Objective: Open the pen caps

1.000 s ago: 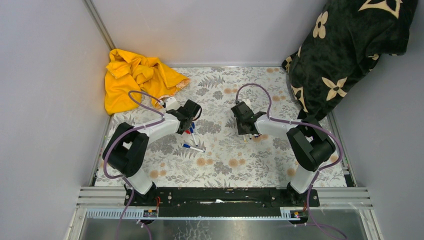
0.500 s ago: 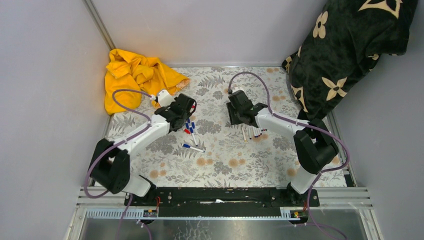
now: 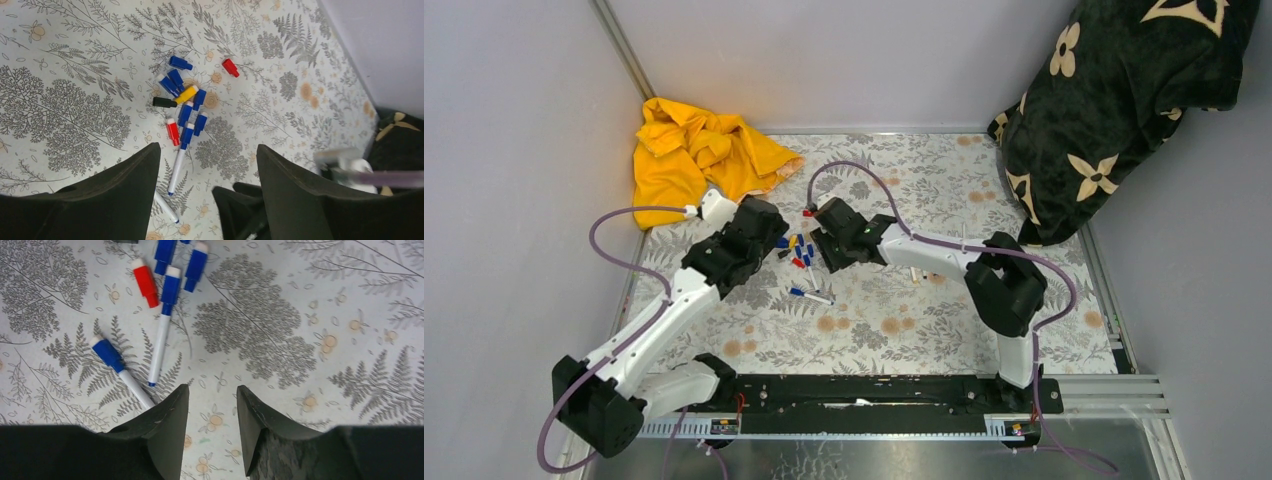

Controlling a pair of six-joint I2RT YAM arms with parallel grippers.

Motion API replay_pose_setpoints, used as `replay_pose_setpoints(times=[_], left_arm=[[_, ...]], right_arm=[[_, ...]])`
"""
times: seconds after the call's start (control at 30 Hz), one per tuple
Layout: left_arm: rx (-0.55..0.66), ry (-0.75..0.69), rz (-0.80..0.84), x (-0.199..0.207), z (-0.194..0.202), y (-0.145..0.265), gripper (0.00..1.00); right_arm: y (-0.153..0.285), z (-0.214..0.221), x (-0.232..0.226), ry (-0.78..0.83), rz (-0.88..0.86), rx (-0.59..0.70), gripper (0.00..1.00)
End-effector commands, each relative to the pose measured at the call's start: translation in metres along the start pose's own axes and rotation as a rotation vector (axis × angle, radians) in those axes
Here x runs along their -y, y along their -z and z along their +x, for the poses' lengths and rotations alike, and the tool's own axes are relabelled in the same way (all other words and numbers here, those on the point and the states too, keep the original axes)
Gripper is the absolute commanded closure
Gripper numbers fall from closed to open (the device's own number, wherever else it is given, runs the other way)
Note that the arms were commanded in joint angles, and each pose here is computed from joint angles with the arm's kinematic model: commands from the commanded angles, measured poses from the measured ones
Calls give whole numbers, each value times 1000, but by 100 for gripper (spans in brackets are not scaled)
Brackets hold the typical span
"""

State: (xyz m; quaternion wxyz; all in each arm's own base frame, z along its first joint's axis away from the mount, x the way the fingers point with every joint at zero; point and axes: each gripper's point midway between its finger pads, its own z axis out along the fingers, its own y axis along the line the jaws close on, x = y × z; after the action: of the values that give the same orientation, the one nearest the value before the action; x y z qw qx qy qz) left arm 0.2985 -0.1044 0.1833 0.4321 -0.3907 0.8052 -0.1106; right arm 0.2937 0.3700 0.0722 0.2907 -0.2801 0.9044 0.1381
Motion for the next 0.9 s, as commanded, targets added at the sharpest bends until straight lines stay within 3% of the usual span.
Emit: replay_pose_setpoints(times=[0.0, 0.37, 0.87], left_arm=[[12, 61, 2, -8, -7, 13, 23], [41, 179, 89, -4, -25, 39, 23], [68, 197, 95, -10, -32, 44, 21]], right_arm=[[-7, -11, -25, 3, -32, -11, 53], [-38, -3, -58, 45, -19, -71, 53], [-60, 28, -46, 40, 68, -157, 59]])
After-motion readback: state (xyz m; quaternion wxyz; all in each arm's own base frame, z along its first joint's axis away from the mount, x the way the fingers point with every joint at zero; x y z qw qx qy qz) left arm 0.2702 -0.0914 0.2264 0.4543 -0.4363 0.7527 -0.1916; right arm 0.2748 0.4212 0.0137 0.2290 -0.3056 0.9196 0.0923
